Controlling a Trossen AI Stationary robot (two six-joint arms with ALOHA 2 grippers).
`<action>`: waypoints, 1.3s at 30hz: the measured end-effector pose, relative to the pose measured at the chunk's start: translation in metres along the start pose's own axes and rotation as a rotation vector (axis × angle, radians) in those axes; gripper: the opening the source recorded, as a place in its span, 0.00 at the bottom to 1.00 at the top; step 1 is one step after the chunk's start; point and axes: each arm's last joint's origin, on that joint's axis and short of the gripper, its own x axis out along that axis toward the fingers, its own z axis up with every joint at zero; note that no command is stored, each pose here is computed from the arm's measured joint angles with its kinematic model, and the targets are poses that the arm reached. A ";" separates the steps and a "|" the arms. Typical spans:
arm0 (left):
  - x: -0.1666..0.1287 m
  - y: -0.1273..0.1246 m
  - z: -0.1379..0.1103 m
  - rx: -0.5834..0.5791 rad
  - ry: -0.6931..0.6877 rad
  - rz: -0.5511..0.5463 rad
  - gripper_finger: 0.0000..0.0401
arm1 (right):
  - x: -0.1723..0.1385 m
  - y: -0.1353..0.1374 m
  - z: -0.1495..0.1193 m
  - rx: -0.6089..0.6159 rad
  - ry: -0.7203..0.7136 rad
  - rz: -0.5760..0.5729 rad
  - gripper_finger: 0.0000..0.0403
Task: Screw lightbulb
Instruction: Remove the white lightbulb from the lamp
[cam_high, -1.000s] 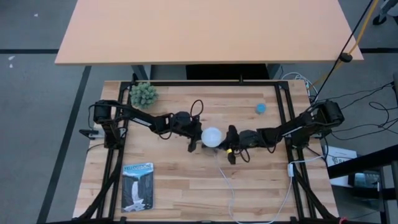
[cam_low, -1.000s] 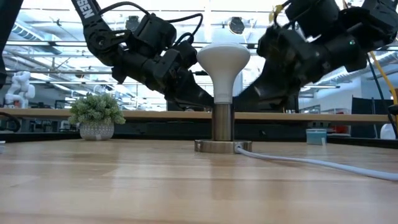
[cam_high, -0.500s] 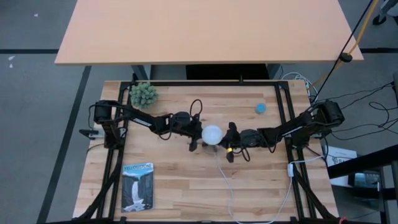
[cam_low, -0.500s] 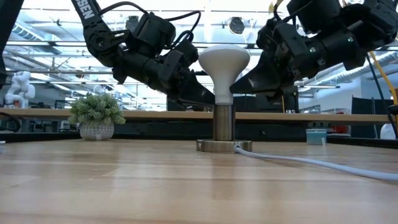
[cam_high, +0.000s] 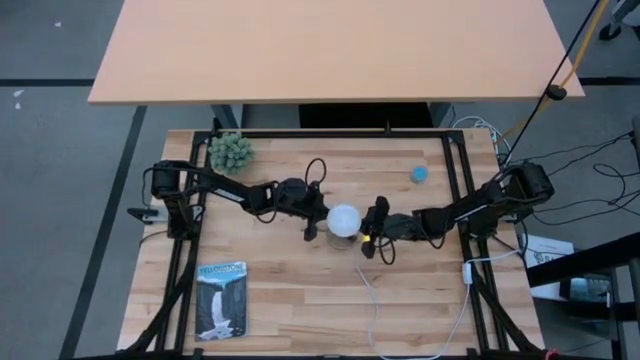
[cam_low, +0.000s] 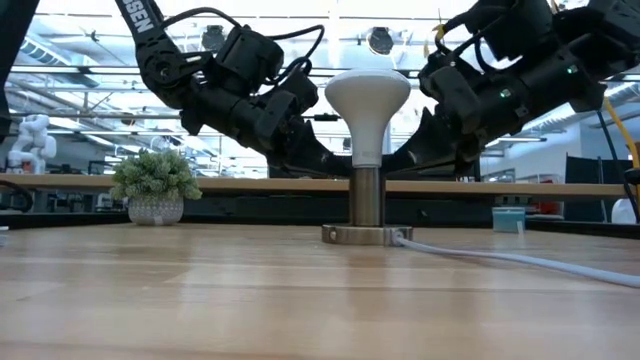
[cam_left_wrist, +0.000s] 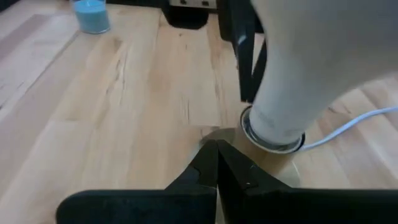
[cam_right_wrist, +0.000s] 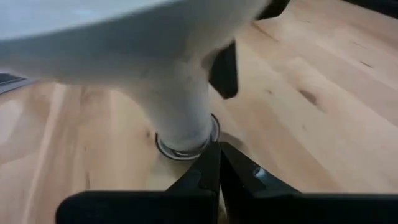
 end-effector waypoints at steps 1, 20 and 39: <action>0.000 0.001 0.000 -0.001 -0.002 0.009 0.00 | -0.001 0.002 -0.001 -0.002 0.001 0.006 0.00; 0.002 -0.012 0.004 0.024 -0.040 -0.059 0.00 | -0.005 0.016 0.002 -0.027 -0.038 0.126 0.00; 0.008 -0.049 0.001 0.028 -0.002 -0.170 0.00 | -0.005 -0.003 -0.013 0.062 0.031 -0.199 0.00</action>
